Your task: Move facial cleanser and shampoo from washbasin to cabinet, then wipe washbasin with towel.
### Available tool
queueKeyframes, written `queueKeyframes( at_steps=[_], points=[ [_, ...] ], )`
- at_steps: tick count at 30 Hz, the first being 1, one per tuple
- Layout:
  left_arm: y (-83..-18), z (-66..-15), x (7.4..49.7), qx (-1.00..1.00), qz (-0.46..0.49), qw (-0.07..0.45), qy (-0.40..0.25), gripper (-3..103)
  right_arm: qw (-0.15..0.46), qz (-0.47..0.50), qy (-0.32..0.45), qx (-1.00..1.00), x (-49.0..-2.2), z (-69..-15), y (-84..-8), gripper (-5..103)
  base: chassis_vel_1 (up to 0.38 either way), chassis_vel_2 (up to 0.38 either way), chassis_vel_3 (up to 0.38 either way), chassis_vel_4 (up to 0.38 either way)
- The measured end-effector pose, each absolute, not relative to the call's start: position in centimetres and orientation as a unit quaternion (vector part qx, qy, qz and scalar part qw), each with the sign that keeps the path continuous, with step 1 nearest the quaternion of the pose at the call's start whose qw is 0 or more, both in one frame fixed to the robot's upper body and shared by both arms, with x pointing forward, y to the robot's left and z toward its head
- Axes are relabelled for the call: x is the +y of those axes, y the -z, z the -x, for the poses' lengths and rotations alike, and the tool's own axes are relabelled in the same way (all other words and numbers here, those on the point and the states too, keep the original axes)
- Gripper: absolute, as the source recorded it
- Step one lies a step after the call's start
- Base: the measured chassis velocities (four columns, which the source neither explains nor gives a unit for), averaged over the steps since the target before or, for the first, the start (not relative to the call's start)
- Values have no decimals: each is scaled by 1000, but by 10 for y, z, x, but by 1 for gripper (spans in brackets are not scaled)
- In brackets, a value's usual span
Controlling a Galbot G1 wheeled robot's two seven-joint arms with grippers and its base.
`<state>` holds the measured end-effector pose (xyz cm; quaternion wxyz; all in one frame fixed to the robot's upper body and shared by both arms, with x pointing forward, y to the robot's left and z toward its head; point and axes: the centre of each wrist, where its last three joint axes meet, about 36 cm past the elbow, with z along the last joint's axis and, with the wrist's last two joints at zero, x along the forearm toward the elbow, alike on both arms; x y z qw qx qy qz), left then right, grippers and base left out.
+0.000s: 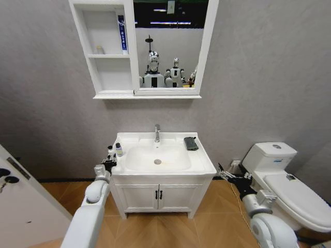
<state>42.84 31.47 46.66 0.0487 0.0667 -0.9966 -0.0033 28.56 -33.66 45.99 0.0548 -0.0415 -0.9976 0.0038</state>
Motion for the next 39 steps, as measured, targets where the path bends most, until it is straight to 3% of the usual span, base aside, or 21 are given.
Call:
queueKeyframes(
  at_steps=[10,17,27,39],
  points=[
    [-595,-405,306,-999,-8,30,37,28,57,33,-6,-998,-332,-291,-452,100,0,0,0,0],
    [-640,-419,310,-998,3,17,54,28,60,24,-8,-998,-329,-290,-450,100,0,0,0,0],
    [-726,-489,306,-997,6,-20,71,28,56,22,-8,-998,-335,-295,-448,100,0,0,0,0],
    [-774,-590,280,-998,3,-12,56,28,55,37,4,-998,-353,-291,-438,100,0,0,0,0]
  ],
)
